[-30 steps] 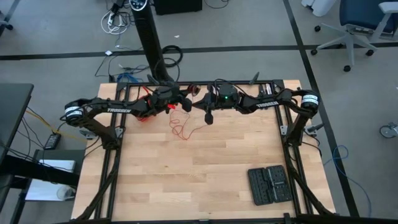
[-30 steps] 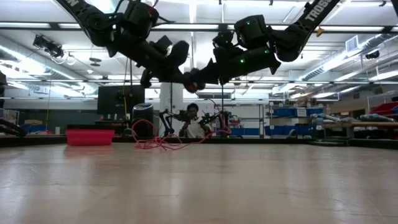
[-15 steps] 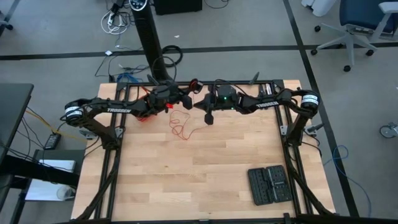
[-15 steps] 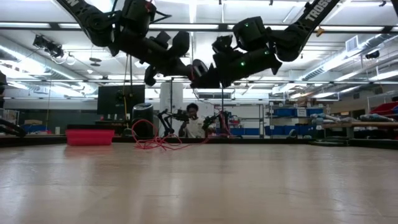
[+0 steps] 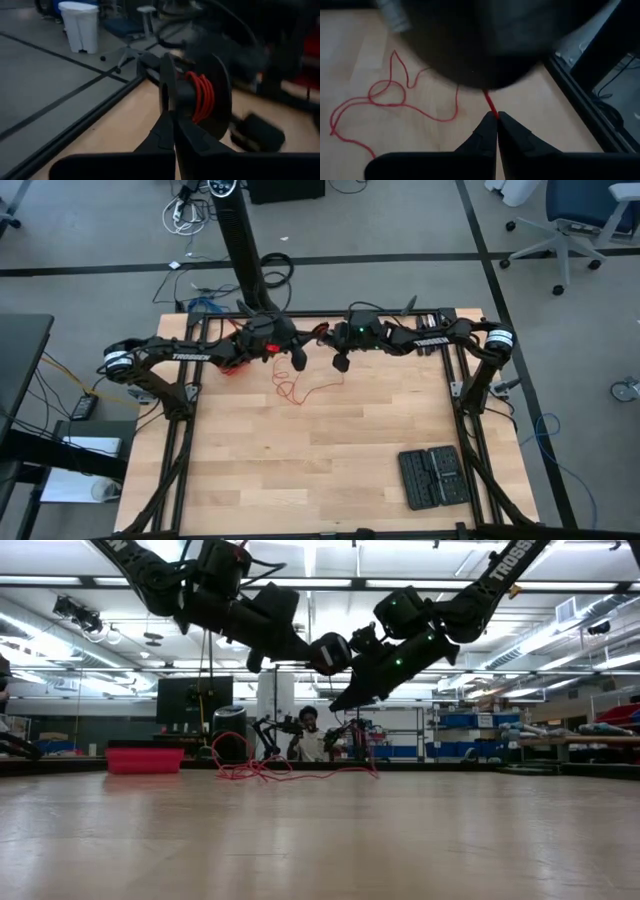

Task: Coil cords
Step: Coil the wire to the spool

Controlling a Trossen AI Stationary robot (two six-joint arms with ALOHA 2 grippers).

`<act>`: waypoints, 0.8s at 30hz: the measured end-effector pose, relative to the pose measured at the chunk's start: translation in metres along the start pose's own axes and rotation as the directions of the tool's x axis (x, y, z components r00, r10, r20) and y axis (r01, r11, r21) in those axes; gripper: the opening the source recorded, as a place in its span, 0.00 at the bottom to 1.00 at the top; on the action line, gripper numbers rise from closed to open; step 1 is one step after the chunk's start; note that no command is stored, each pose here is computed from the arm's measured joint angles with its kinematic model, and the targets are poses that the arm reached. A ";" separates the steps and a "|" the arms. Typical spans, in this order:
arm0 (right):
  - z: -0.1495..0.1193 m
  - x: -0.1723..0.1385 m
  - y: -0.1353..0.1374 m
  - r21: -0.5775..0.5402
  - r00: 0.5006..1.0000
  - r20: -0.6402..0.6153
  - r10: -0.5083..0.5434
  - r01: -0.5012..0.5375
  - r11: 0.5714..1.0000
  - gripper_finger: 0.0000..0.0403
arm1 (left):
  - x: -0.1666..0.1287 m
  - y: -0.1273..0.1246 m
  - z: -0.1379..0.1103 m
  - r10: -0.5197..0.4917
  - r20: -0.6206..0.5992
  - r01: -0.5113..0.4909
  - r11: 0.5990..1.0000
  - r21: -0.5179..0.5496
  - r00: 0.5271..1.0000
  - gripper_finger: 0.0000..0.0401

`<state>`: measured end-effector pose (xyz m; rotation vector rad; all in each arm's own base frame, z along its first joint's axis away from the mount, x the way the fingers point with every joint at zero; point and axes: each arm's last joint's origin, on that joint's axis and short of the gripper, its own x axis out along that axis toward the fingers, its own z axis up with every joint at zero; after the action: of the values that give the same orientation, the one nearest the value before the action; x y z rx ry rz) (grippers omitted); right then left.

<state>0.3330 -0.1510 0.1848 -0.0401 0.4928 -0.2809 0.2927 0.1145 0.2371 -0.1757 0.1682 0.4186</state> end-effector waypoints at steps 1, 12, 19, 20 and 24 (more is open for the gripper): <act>-0.001 0.000 0.000 0.001 1.000 -0.009 -0.001 0.001 1.000 0.02 | 0.000 0.000 -0.002 -0.004 -0.020 0.004 0.999 0.038 1.000 0.00; -0.010 0.000 0.000 -0.003 0.996 -0.095 0.004 -0.004 1.000 0.13 | -0.004 0.002 -0.025 0.015 -0.270 0.048 0.973 0.225 0.963 0.00; -0.019 -0.002 -0.005 0.013 0.985 -0.174 0.020 -0.018 1.000 0.13 | -0.008 0.004 -0.035 0.036 -0.374 0.058 0.970 0.237 0.927 0.00; -0.021 -0.003 -0.005 0.022 0.981 -0.188 0.037 -0.034 0.999 0.13 | -0.008 0.004 -0.035 0.036 -0.376 0.058 0.970 0.237 0.926 0.00; -0.026 -0.004 -0.009 0.046 0.971 -0.235 0.049 -0.039 0.998 0.14 | -0.008 0.004 -0.037 0.042 -0.394 0.059 0.969 0.241 0.918 0.00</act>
<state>0.3148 -0.1574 0.1646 0.0452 0.7235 -0.2536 0.2786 0.1076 0.2020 -0.0110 0.6189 0.3455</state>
